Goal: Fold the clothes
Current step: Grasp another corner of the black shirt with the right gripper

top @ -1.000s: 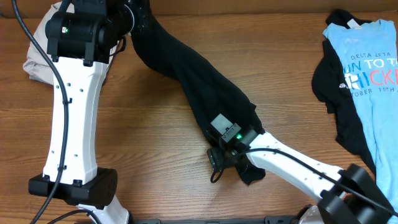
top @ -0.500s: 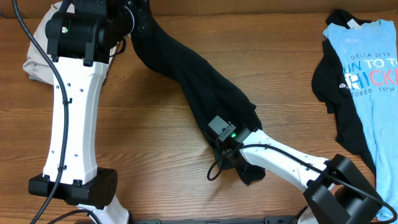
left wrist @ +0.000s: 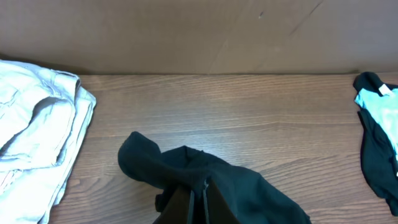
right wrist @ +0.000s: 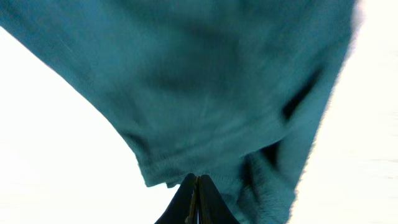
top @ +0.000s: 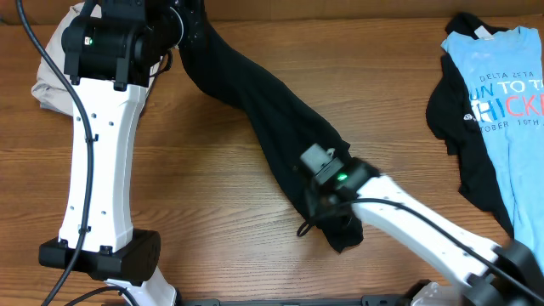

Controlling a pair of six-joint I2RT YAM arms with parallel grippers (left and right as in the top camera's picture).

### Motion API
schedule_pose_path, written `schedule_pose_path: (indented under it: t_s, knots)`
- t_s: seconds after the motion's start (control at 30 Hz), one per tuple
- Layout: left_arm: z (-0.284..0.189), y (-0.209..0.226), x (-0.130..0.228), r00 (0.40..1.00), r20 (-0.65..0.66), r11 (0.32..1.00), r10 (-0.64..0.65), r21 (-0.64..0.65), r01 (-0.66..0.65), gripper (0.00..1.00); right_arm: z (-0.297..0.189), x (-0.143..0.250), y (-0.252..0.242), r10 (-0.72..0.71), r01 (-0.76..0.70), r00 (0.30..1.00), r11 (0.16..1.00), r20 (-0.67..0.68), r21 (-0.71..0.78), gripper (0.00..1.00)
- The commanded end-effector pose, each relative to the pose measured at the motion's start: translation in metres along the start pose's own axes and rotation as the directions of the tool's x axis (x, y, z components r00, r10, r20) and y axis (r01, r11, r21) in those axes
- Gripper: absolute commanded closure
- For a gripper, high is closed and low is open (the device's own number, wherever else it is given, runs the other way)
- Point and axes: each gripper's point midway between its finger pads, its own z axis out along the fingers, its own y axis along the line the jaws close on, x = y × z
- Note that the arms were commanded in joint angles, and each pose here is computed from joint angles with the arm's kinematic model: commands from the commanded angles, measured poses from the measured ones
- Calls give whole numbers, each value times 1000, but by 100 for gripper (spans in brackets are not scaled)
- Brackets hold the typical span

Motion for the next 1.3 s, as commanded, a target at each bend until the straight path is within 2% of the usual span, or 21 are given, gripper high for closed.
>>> schedule_pose_path:
  t_s: [0.0, 0.03, 0.1, 0.17, 0.4, 0.57, 0.9, 1.13, 1.27]
  knots:
    - [-18, -3, -16, 998, 66, 1000, -5, 5, 5, 96, -32, -19, 13, -79, 90, 992, 990, 97, -111, 95]
    - [-18, -3, -16, 998, 65, 1000, -5, 5, 5, 96, -32, -17, 17, -102, 113, 991, 984, 88, -134, 86]
    - [-18, -3, -16, 998, 65, 1000, -5, 5, 5, 96, -27, -10, 25, -137, 145, 989, 976, 58, -160, 61]
    - [-18, -3, -16, 998, 66, 1000, -5, 6, 5, 96, -17, -3, 29, -159, 161, 987, 975, 24, -151, 50]
    - [-18, -3, -15, 998, 63, 1000, -5, 5, 5, 96, 16, 21, 48, -243, 232, 967, 963, -70, -136, 46]
    - [-18, -2, -12, 999, 51, 1000, -6, 3, 6, 96, 29, 32, 54, -277, 263, 954, 957, -117, -122, 33]
    - [-18, -2, -12, 999, 51, 1000, -6, -1, 6, 96, 69, 46, 48, -274, 266, 932, 962, -238, -69, 33]
    - [-18, 3, -11, 999, 50, 1000, -6, -27, 8, 96, 71, 41, 46, -244, 241, 943, 970, -226, -41, 45]
    - [-18, 4, -10, 999, 46, 999, -6, -34, 8, 96, 72, 37, 40, -211, 217, 955, 976, -210, 7, 60]
